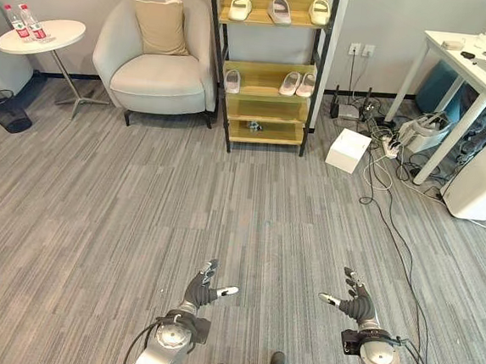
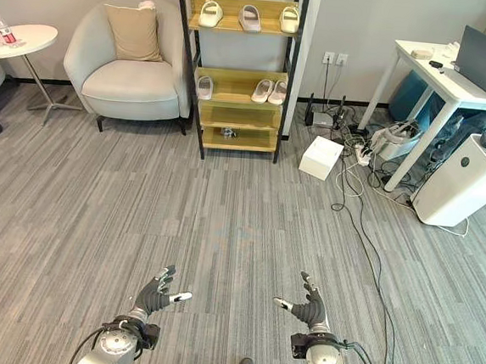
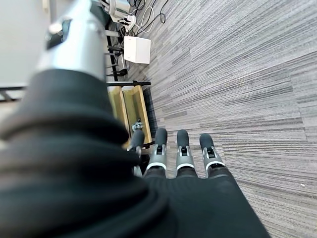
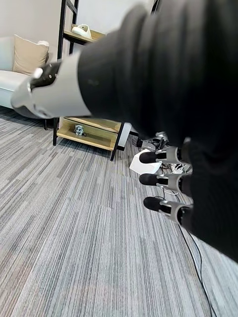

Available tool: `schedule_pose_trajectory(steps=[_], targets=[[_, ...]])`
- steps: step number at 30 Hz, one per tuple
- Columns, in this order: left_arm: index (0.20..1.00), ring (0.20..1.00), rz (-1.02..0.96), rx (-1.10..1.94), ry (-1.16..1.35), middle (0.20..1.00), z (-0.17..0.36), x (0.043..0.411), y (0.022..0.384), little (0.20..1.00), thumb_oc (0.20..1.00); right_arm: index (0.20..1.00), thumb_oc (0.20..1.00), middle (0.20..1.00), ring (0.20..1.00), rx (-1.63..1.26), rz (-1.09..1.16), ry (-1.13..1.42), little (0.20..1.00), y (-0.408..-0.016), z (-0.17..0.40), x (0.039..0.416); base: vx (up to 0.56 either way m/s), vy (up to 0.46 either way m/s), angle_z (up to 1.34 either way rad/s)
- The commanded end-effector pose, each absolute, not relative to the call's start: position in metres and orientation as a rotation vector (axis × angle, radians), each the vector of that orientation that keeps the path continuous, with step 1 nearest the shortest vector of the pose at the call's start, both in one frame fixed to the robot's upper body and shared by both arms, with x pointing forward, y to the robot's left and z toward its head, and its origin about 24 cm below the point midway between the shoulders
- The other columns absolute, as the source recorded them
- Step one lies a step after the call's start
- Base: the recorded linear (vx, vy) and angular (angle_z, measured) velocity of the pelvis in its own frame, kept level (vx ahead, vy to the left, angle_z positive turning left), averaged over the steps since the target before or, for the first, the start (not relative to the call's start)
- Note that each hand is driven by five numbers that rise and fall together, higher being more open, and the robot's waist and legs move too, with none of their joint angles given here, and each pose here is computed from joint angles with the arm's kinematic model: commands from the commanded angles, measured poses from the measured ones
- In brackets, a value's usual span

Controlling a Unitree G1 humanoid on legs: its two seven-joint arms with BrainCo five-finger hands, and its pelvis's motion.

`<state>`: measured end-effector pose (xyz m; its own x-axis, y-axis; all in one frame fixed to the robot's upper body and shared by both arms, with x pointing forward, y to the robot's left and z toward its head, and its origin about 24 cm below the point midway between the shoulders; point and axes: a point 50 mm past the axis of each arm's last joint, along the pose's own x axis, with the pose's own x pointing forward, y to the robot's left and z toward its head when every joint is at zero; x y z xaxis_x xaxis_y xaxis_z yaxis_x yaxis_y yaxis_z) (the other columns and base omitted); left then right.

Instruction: Arrange the slippers neatly on the shoe rack.

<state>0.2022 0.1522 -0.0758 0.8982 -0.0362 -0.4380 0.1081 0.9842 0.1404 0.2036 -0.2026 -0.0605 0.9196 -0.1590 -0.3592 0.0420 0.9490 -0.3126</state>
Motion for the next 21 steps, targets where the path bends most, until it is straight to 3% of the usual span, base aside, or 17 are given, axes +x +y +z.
schedule_pose_trajectory(steps=[1, 21], targets=[[1.0, 1.0, -0.055, 0.186, 0.372, 1.0, -0.0641, 0.2183, 0.1572, 1.0, 1.0, 1.0, 1.0, 1.0, 1.0, -0.294, -0.085, 0.327, 1.0, -0.195, -0.053, 0.2132, 0.0, 0.0, 0.0], [1.0, 1.0, -0.051, 0.112, 0.351, 1.0, -0.0591, 0.2213, 0.153, 1.0, 1.0, 1.0, 1.0, 1.0, 1.0, -0.279, -0.064, 0.308, 1.0, -0.1927, -0.0496, 0.2176, 0.0, 0.001, 0.0]])
